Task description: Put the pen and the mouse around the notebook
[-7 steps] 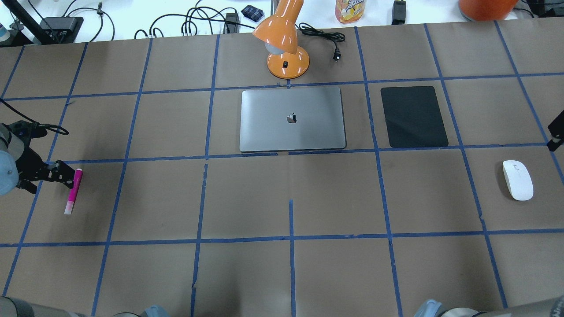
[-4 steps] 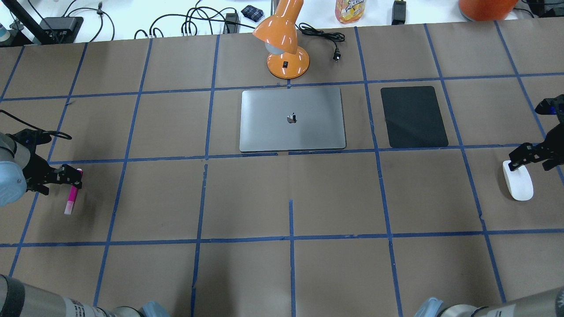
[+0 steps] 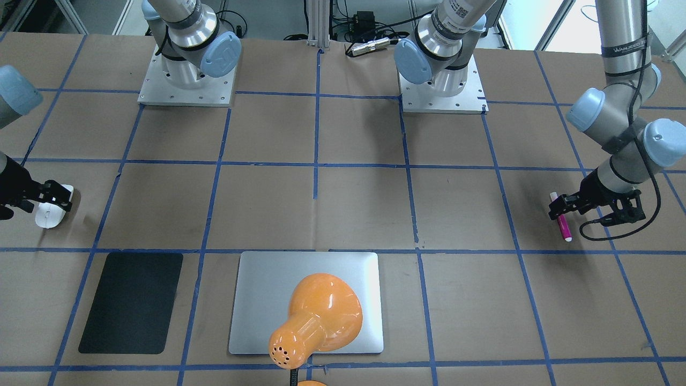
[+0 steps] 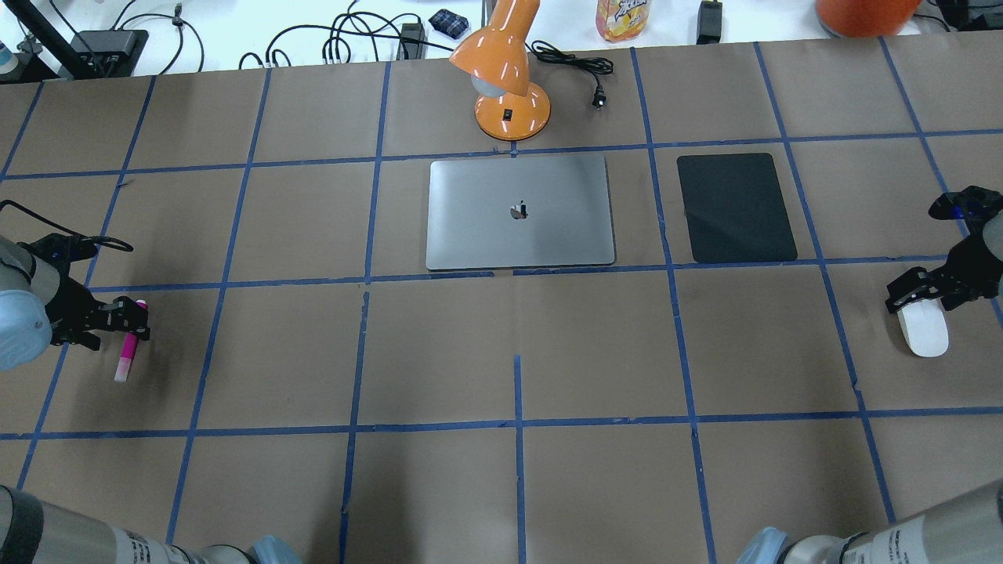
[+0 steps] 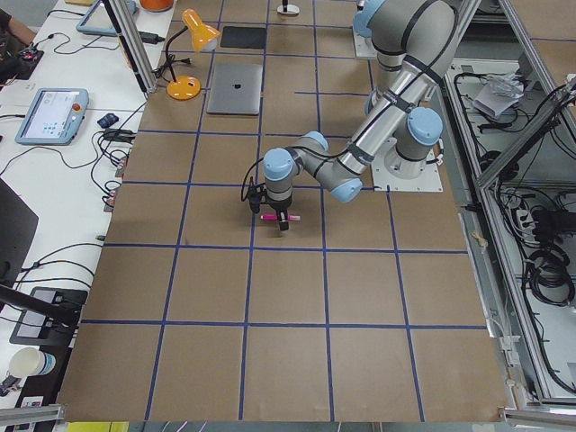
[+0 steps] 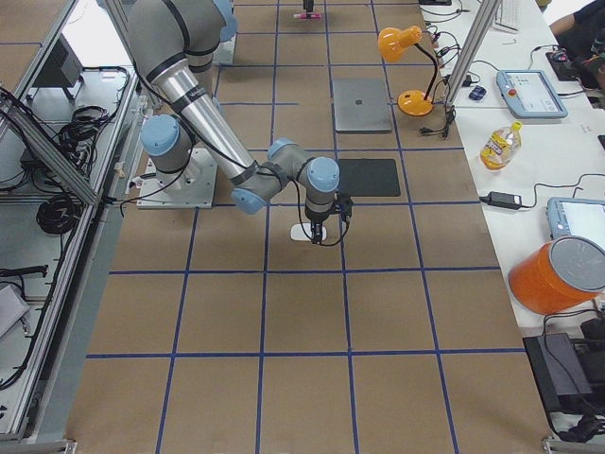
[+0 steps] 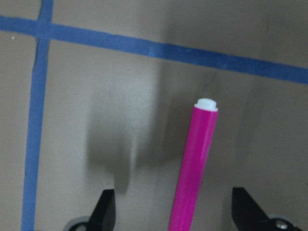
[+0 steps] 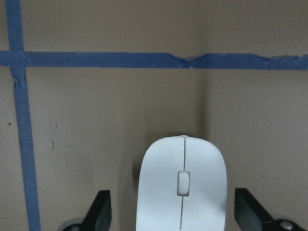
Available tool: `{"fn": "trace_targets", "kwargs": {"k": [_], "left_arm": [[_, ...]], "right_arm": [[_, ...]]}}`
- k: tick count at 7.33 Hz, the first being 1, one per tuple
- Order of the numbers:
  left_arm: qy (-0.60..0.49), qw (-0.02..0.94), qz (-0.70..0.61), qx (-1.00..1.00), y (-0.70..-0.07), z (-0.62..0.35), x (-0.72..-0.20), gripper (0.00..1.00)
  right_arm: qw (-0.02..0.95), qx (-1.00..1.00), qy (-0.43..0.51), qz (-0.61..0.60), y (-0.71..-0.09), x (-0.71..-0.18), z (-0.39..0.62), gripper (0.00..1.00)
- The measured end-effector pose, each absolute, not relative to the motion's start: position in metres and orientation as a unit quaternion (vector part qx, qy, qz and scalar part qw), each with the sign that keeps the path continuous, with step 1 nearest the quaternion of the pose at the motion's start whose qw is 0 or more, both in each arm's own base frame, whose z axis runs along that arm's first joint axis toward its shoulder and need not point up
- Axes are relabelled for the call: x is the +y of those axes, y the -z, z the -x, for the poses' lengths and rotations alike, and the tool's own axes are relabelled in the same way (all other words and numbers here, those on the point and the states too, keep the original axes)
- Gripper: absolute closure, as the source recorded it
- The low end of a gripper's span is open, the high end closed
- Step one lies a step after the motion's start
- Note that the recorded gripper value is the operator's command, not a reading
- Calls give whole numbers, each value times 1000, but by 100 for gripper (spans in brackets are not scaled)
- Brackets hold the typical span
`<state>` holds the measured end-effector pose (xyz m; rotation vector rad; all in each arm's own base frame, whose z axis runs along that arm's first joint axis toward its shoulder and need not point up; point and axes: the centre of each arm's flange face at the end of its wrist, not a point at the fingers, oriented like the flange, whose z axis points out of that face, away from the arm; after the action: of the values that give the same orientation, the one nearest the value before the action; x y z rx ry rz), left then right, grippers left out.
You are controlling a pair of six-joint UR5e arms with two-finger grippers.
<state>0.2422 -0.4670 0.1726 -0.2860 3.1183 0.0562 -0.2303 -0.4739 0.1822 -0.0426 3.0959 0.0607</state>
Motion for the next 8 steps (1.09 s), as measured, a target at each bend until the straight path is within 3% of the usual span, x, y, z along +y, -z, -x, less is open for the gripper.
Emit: {"fn": "trace_targets", "kwargs": {"k": [1,2,3,4,6,8], "left_arm": [[-19,4,90,996,-171,-242,-467,35],[-20,3,90,996,-170,-242,-467,60],[-20,3,89,996,-170,-242,-467,90],[-20,4,88,996,-170,-242,-467,100],[-18,4,89,996,-172,-244,-468,100],[-8,11,100,995,-186,-242,-474,100]], "right_arm": [[25,999,-23,14,-178,-473,230,47],[27,999,-28,14,-176,-472,230,69],[24,999,-33,13,-175,-471,231,71],[18,999,-40,13,-175,-469,232,71],[15,999,-48,12,-189,-473,234,71],[6,999,-37,23,-234,-522,223,70]]}}
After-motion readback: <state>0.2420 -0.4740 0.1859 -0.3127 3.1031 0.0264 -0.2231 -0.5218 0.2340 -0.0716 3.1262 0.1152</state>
